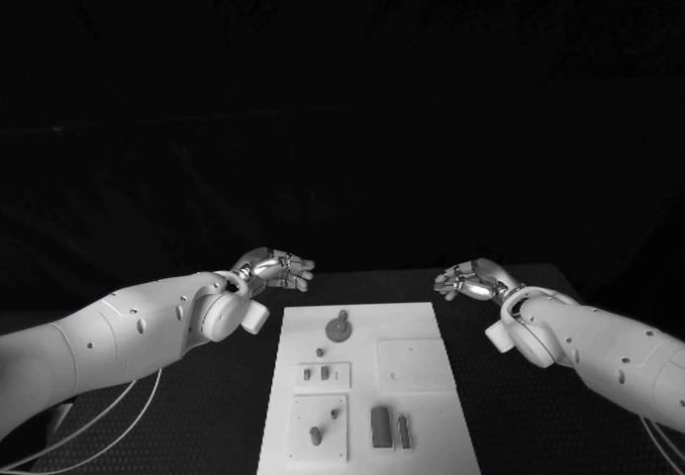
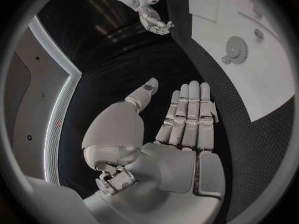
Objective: Assemble the parts on the task board
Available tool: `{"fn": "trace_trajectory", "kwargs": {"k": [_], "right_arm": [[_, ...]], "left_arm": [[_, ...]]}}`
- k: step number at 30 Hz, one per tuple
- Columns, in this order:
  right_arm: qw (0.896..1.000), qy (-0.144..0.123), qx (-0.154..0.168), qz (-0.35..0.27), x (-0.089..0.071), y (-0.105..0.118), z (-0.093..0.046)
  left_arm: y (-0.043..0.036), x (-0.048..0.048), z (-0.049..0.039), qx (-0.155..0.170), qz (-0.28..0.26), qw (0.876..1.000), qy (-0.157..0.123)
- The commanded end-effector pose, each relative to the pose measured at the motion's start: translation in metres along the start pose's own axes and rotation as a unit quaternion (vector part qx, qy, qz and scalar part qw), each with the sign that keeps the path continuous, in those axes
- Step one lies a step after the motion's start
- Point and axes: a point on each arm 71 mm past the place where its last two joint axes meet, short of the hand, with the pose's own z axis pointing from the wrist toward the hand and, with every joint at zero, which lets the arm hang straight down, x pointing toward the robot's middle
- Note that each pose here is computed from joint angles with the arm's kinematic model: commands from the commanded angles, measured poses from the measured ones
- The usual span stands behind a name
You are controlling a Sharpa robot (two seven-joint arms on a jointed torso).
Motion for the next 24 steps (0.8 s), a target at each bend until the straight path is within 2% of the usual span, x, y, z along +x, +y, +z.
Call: {"fn": "trace_trajectory", "kwargs": {"k": [1,5,8,16,17,24], "right_arm": [[0.997,0.036,-0.027,0.055,0.009,0.004,0.003],[0.996,0.036,-0.034,0.071,0.013,0.008,0.008],[0.996,0.035,-0.037,0.079,0.015,0.01,0.011],[0.995,0.036,-0.032,0.084,0.012,0.005,0.008],[0.997,0.021,-0.021,0.069,0.01,0.004,0.009],[0.995,0.007,-0.031,0.09,0.015,0.008,0.004]], "left_arm": [[-0.0047,0.0055,0.0035,0.024,-0.02,0.999,0.013],[-0.0047,0.0083,0.0075,0.027,-0.025,0.999,0.015],[-0.0013,0.0089,0.0085,0.025,-0.029,0.999,0.014],[0.003,0.0115,0.0092,0.024,-0.032,0.999,0.02],[0.0044,0.0093,0.0088,0.012,-0.02,1.0,0.009],[0.0053,0.0183,0.0054,0.021,-0.03,0.999,-0.004]]}}
